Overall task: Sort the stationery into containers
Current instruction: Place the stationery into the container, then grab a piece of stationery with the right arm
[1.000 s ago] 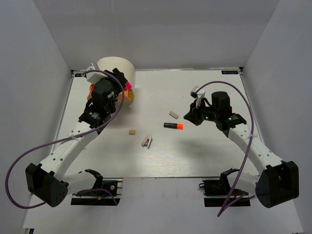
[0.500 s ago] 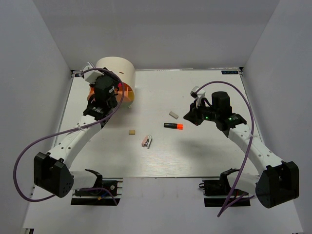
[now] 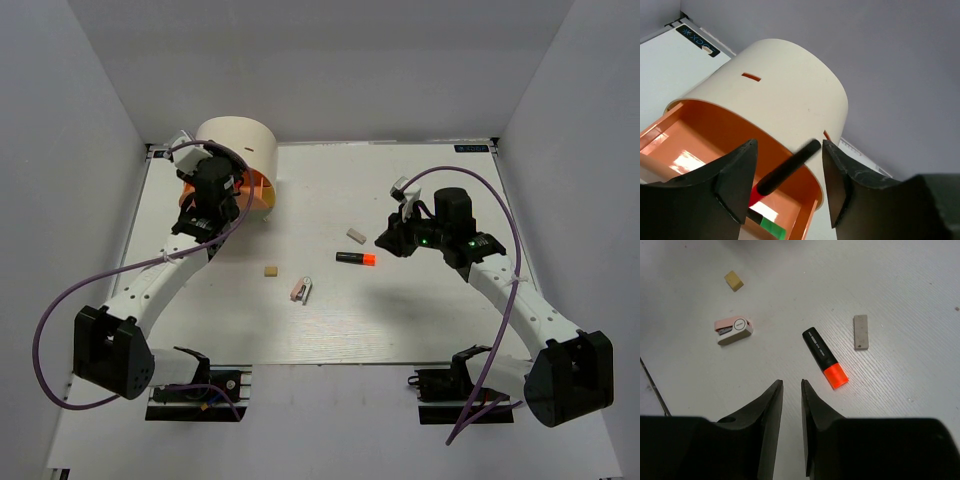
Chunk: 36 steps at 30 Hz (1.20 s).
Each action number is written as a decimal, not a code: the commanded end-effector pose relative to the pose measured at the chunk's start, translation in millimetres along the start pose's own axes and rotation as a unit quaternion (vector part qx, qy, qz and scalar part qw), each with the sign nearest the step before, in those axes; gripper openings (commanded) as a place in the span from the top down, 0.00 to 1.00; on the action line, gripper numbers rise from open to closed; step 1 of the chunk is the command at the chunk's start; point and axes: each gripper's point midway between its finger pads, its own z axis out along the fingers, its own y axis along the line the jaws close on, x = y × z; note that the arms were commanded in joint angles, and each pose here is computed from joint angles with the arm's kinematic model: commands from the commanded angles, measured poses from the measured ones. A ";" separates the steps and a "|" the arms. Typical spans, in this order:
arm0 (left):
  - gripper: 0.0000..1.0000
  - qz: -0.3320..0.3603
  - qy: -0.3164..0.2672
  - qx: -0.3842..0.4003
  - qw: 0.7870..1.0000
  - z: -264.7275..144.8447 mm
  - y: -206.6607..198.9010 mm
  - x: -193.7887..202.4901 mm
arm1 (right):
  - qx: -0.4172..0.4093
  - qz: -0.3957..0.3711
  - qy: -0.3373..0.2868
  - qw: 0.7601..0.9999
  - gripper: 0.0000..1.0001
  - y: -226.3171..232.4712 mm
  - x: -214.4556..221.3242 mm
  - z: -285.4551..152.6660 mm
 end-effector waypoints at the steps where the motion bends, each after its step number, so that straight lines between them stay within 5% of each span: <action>1: 0.35 0.000 -0.005 -0.008 1.000 -1.8 7.8 -6.3 | -0.006 -0.012 -0.016 1.000 0.72 1.9 -8.7 -0.9; 7: 0.27 -0.004 -0.002 0.004 1.000 -4.2 1.8 -10.6 | 0.000 -0.017 -0.011 1.000 0.69 -2.0 -6.6 0.4; 17: 0.06 0.036 0.030 0.160 0.986 -54.0 -69.0 -72.5 | 0.022 -0.057 0.062 0.996 0.50 -27.0 18.7 18.0; 28: 0.05 0.087 0.211 0.197 0.953 -131.0 -9.4 -0.7 | -0.010 -0.120 0.137 0.983 0.30 -33.1 81.5 52.7; 36: 0.02 0.078 0.283 0.165 0.942 -161.0 42.8 48.0 | -0.042 -0.172 0.154 0.972 0.28 -40.7 101.8 79.9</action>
